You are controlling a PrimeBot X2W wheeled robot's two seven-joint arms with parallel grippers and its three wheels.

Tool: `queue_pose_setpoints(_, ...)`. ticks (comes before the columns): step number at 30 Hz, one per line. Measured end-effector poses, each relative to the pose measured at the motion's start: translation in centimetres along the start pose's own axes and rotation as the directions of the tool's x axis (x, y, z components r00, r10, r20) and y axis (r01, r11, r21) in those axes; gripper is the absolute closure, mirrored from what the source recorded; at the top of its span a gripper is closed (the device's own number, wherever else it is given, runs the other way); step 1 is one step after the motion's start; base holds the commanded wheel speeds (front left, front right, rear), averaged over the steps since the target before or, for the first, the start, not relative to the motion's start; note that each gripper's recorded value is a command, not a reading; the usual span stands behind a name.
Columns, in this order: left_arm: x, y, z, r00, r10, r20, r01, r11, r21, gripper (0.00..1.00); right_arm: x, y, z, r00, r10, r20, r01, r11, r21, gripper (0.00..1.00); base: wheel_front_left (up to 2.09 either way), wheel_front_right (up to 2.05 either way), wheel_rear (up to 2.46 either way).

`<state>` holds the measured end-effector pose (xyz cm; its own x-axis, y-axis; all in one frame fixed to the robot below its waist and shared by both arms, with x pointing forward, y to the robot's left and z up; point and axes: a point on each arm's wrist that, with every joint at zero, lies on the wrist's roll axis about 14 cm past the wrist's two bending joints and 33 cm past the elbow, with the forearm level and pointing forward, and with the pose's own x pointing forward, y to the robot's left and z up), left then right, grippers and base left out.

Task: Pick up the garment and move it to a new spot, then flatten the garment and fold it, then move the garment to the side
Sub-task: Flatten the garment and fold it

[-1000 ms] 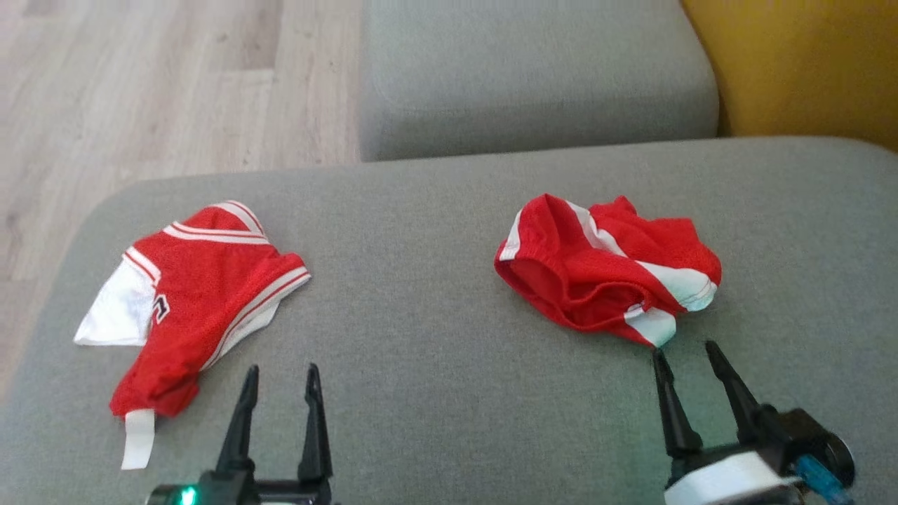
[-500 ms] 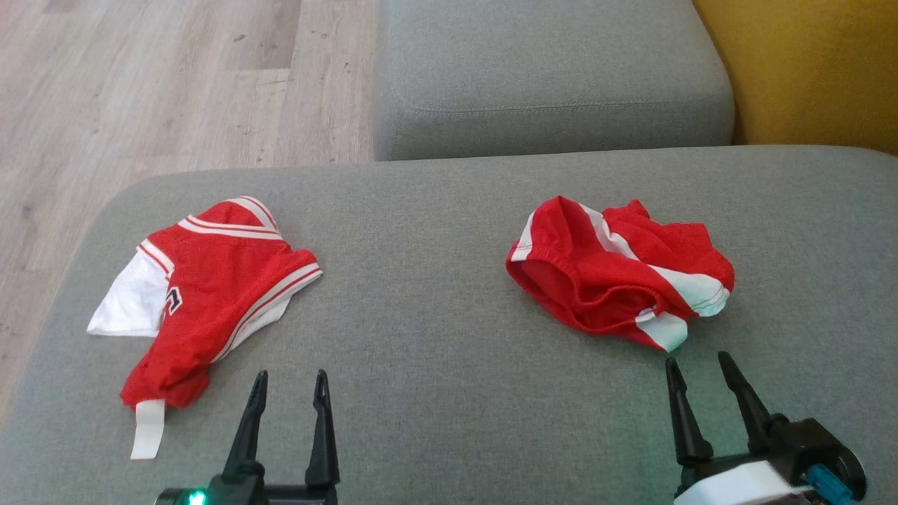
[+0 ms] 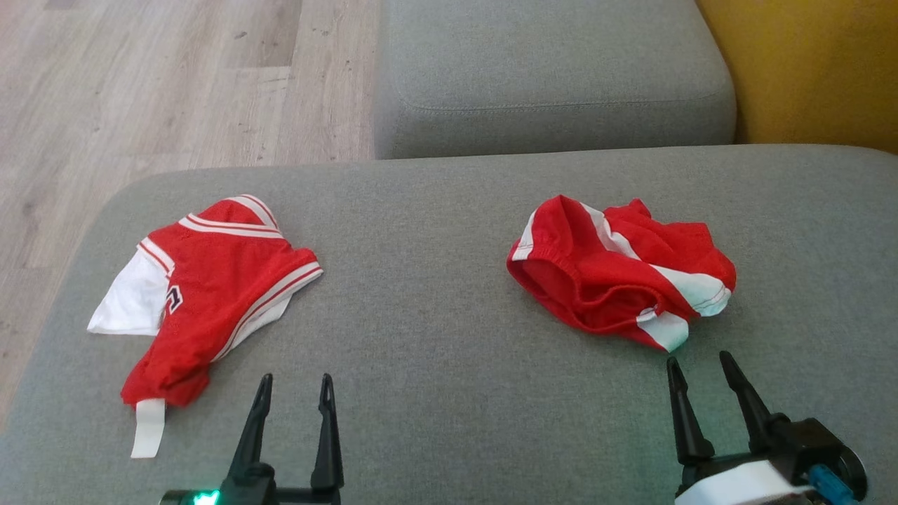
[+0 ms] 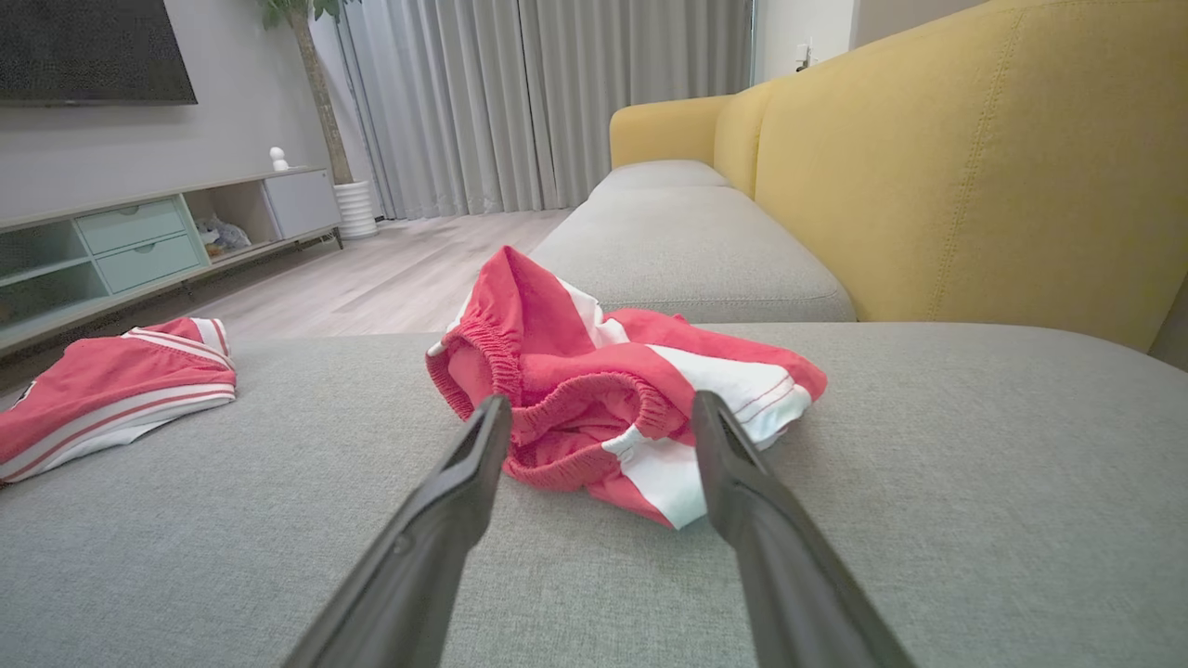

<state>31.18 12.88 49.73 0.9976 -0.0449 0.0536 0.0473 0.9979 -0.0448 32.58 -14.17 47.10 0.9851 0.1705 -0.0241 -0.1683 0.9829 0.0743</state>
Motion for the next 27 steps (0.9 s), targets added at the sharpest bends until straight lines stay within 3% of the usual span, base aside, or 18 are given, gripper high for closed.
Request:
queue_pose_setpoints(12, 0.2, -2.0, -0.7, 0.997, -0.068, -0.024, 0.068, 0.998, 0.005, 0.0, -0.2, -0.2, 0.0, 1.0, -0.01, 0.001, 0.01, 1.0, 0.003, 0.0, 0.0, 0.0, 0.0)
queue_pose_setpoints(17, 1.1, -6.3, -1.5, 0.973, -0.227, -0.049, 0.228, 0.974, -0.003, 0.0, -1.0, -0.6, -0.3, 0.999, -0.034, -0.007, 0.034, 0.999, 0.007, 0.0, 0.0, 0.0, 0.0)
queue_pose_setpoints(22, 2.7, -12.0, -1.4, 0.903, -0.429, -0.042, 0.429, 0.903, 0.002, 0.0, -1.7, -1.8, -0.5, 0.997, -0.08, -0.013, 0.08, 0.997, 0.008, 0.0, 0.0, 0.0, 0.0)
queue_pose_setpoints(27, 4.1, -17.3, -3.5, 0.784, -0.612, -0.107, 0.62, 0.781, 0.076, 0.0, -1.7, -2.9, -0.1, 0.992, -0.123, -0.005, 0.123, 0.992, 0.003, 0.0, 0.0, 0.0, 0.0)
